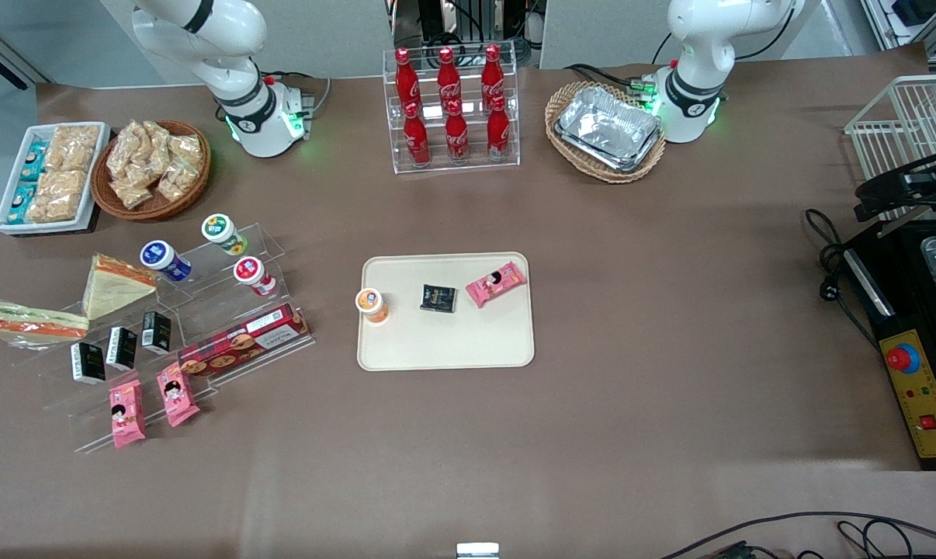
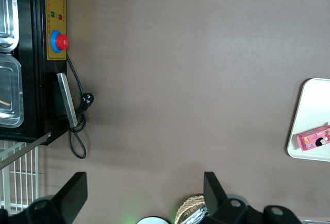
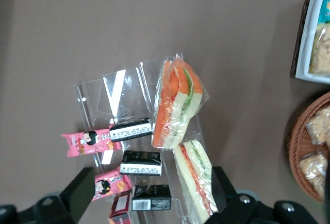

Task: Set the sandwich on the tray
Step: 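Close the right gripper on the orange-filled wrapped sandwich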

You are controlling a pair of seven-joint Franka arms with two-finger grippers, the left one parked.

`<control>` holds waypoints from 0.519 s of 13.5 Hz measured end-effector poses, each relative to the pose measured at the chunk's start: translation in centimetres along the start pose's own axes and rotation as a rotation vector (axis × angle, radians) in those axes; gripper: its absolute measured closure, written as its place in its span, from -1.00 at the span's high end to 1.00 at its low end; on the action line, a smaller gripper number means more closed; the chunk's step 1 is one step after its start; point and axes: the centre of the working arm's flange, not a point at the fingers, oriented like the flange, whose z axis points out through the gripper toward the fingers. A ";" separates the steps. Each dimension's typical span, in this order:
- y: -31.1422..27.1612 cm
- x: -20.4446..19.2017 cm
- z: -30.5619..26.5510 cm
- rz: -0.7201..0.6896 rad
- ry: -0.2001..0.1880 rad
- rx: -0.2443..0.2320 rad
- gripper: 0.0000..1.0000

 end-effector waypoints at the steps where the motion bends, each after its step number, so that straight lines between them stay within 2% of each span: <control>1: 0.1 0.4 0.6 0.020 -0.006 0.004 1.00; 5: 1.1 1.6 4.1 0.050 -0.019 -0.009 1.00; 7: 1.6 1.9 5.6 0.069 -0.041 -0.009 1.00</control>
